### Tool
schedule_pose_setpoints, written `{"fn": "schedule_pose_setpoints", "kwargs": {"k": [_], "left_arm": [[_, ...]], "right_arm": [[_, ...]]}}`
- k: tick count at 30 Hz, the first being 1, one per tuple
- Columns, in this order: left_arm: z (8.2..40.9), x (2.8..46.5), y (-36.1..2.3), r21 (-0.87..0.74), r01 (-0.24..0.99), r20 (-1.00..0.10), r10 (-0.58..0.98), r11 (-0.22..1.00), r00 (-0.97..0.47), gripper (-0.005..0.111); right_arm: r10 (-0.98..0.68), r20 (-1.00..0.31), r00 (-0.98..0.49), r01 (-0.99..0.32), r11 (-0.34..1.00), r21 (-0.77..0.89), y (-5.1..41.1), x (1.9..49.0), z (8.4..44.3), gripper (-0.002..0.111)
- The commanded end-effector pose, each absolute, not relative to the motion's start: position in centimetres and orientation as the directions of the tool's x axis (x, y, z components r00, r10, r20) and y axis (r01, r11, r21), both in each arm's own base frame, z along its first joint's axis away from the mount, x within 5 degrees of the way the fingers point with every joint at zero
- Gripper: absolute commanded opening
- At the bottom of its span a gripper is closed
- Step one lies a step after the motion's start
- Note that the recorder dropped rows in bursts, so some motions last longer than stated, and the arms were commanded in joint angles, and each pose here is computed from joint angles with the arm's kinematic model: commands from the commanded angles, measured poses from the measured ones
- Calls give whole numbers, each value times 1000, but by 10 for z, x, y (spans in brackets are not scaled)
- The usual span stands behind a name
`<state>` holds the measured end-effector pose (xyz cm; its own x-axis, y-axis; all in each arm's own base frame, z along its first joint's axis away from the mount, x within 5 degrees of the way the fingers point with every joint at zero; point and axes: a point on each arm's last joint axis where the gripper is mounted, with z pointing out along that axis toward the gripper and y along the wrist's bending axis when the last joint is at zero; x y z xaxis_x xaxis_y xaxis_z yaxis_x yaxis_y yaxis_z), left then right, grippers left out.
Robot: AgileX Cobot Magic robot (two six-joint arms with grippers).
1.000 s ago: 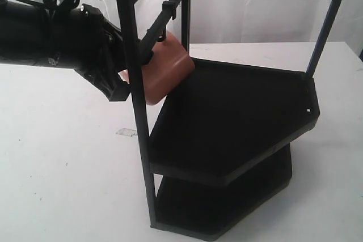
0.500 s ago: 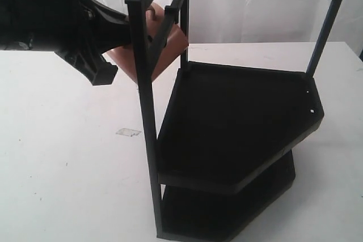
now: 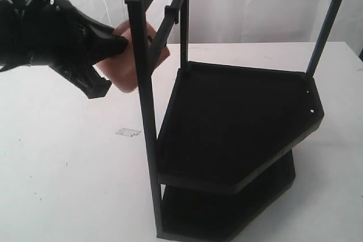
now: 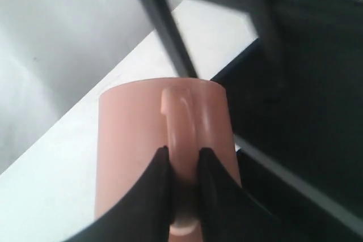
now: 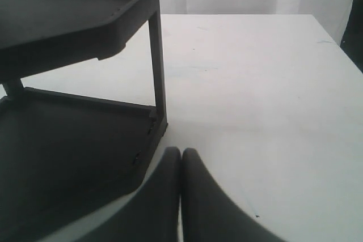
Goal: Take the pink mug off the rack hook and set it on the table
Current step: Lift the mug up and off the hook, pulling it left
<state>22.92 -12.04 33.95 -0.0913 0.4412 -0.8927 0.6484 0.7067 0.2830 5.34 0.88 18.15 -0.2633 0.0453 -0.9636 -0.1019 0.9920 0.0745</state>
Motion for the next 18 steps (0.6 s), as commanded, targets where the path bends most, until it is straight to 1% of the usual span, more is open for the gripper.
{"fn": "schedule_pose_setpoints", "kwargs": {"k": [1, 2, 4, 9, 10, 12, 15, 18], "left_arm": [[329, 235, -92, 194, 397, -949, 275, 897, -157, 0], [329, 234, -88, 185, 362, -954, 255, 914, -155, 0], [331, 229, -84, 175, 335, -962, 233, 926, -141, 0], [346, 215, -79, 164, 329, -978, 197, 930, -71, 0], [348, 213, -78, 143, 325, -983, 173, 935, -65, 0], [350, 208, -74, 51, 298, -996, 72, 953, -60, 0], [344, 205, -69, -58, 261, -996, -39, 964, -76, 0], [337, 208, -70, -85, 254, -992, -59, 964, -112, 0]], "right_arm": [[46, -968, -247, -103, 992, 73, 9, 53, 183, 0], [46, -968, -247, -103, 992, 73, 9, 53, 183, 0], [46, -968, -247, -103, 992, 73, 9, 53, 183, 0], [46, -968, -247, -103, 992, 73, 9, 53, 183, 0], [46, -968, -247, -103, 992, 73, 9, 53, 183, 0], [46, -968, -247, -103, 992, 73, 9, 53, 183, 0], [46, -968, -247, -103, 992, 73, 9, 53, 183, 0], [46, -968, -247, -103, 992, 73, 9, 53, 183, 0]]}}
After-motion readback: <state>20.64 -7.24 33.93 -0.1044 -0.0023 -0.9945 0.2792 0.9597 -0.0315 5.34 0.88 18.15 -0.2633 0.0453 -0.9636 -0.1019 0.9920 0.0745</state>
